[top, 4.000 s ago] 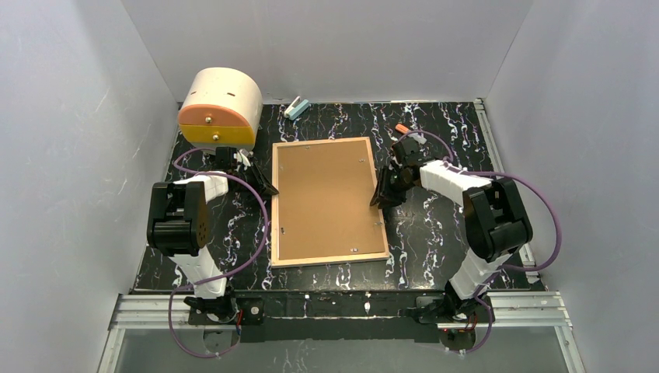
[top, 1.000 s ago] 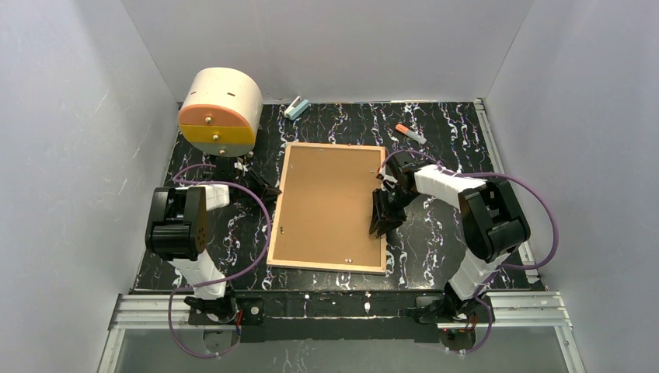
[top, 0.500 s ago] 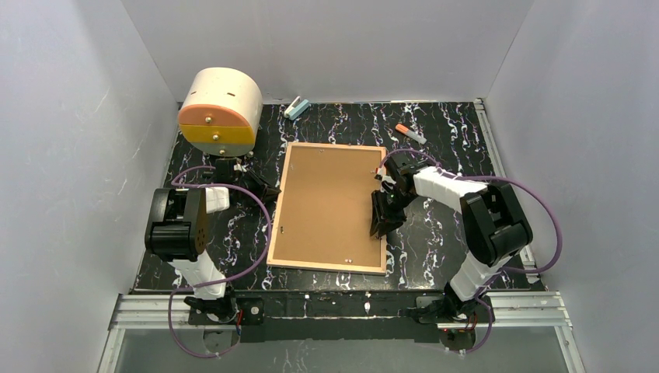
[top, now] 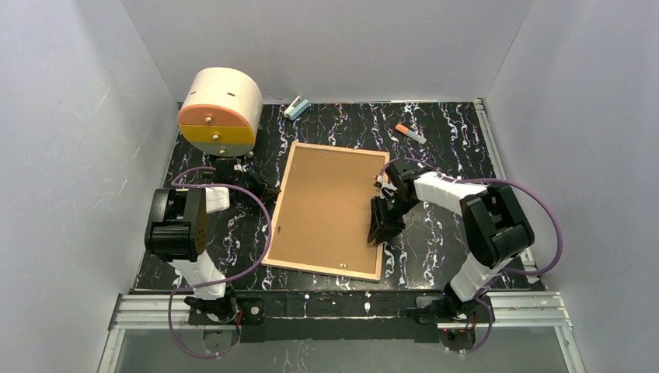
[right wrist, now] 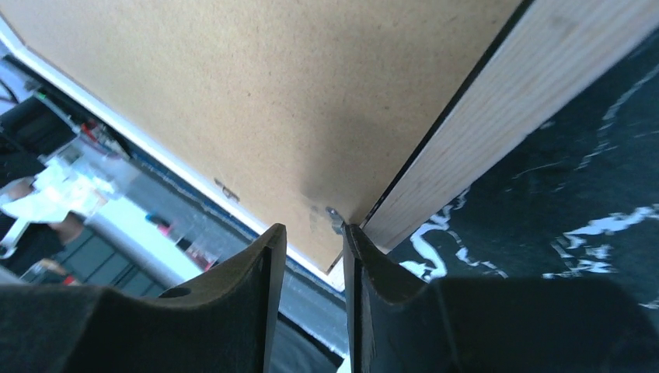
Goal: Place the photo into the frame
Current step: Install the photo frame at the center of the board.
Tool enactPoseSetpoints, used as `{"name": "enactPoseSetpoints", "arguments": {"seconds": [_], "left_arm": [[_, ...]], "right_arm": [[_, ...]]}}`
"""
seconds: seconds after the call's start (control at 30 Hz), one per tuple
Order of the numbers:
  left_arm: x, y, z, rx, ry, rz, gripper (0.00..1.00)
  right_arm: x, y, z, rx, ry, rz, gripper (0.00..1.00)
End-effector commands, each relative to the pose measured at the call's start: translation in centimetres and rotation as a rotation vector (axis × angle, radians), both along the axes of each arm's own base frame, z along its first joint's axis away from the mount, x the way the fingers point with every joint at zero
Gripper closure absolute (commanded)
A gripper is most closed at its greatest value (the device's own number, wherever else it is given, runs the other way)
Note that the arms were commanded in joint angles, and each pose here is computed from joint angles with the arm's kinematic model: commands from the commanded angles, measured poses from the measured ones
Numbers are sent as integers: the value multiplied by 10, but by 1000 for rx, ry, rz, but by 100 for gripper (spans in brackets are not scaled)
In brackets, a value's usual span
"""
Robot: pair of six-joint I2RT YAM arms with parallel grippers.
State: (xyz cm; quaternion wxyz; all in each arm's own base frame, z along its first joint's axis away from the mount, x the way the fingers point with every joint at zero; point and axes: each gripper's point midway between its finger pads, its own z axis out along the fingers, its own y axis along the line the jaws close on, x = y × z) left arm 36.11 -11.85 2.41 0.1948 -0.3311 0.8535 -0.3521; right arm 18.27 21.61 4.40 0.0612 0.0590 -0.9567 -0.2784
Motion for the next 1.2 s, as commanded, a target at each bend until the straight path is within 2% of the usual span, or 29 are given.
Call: {"name": "enactPoseSetpoints", "arguments": {"seconds": [0.0, 0.13, 0.33, 0.43, 0.63, 0.7, 0.83, 1.03, 1.17], "left_arm": [[-44, 18, -51, 133, 214, 43, 100], [-42, 15, -48, 117, 205, 45, 100], [-38, 15, -36, 135, 160, -2, 100], [-35, 12, -29, 134, 133, -35, 90], [-33, 7, -12, 126, 72, -108, 64], [-35, 4, -8, 120, 51, -136, 59], [-42, 0, -13, 92, 70, -164, 59], [-49, -1, -22, 77, 115, -140, 66], [-53, 0, -27, 72, 147, -95, 70]], "right_arm": [[-25, 13, 23, 122, 106, 19, 58], [-22, 17, 26, 134, 97, 2, 56], [6, 4, 32, 22, -89, -45, 56], [14, 3, 31, 12, -127, -57, 56], [7, 5, 13, 4, -79, -45, 56], [4, 5, 9, 0, -68, -35, 56], [-3, 6, -1, -12, -42, -15, 56], [-21, 2, -11, -66, 8, 16, 58], [-37, 15, 4, 58, 71, 59, 59]]}}
